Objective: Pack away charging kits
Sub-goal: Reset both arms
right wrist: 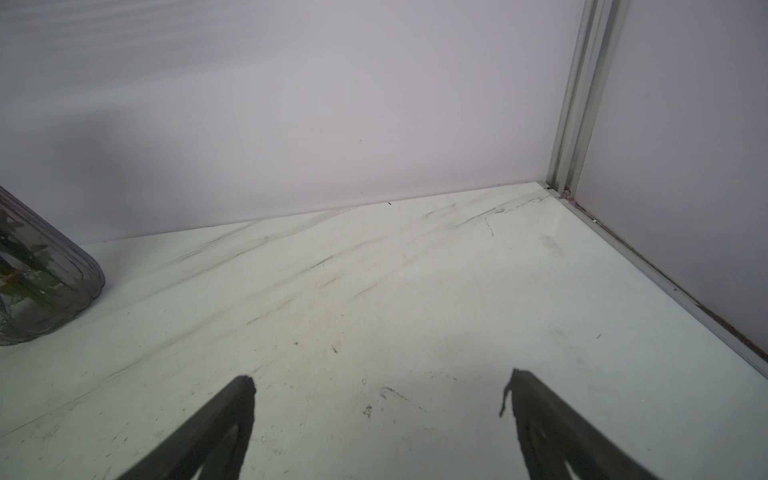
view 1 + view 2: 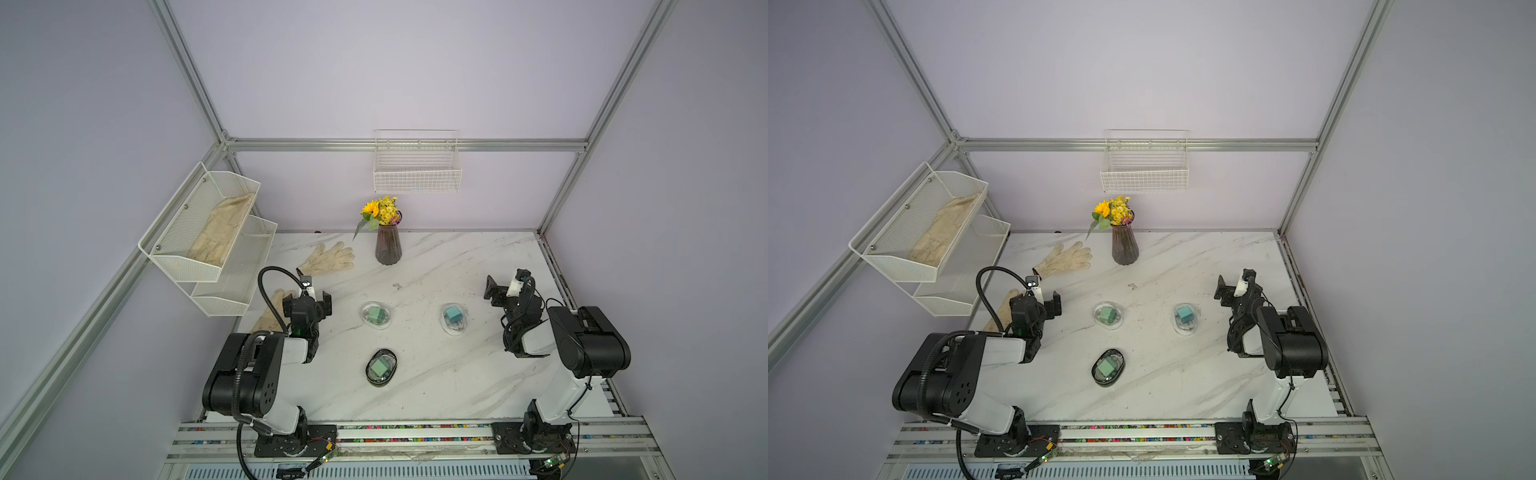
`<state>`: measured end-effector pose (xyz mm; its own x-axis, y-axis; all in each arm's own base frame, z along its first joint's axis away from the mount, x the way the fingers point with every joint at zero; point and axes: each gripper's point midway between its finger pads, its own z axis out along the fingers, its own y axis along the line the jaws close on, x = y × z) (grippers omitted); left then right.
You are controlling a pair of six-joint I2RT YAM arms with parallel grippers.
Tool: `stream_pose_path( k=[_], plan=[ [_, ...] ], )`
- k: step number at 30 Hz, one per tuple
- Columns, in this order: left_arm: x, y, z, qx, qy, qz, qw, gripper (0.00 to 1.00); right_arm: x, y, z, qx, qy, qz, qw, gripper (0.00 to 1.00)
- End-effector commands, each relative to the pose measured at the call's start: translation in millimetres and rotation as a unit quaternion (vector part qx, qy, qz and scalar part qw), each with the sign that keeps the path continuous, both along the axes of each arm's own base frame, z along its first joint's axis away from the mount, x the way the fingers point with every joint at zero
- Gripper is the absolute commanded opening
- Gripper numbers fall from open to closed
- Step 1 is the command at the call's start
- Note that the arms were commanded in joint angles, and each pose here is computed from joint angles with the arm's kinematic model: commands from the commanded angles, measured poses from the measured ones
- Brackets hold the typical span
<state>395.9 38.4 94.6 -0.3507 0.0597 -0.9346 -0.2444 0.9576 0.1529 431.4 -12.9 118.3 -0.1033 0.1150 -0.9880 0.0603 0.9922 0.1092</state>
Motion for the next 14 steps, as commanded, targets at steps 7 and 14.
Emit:
stream_pose_path(
  k=[7, 14],
  plan=[
    [3.8, -0.5, 19.4, -0.018, -0.053, -0.007, 0.998, 1.0, 12.3, 11.1, 14.4, -0.017, -0.015, 0.018, 1.0, 0.97],
    [3.2, -0.3, 19.2, -0.017, -0.054, -0.007, 0.998, 1.0, 9.5, 11.6, 16.1, -0.017, -0.02, 0.02, 0.999, 0.97]
  ],
)
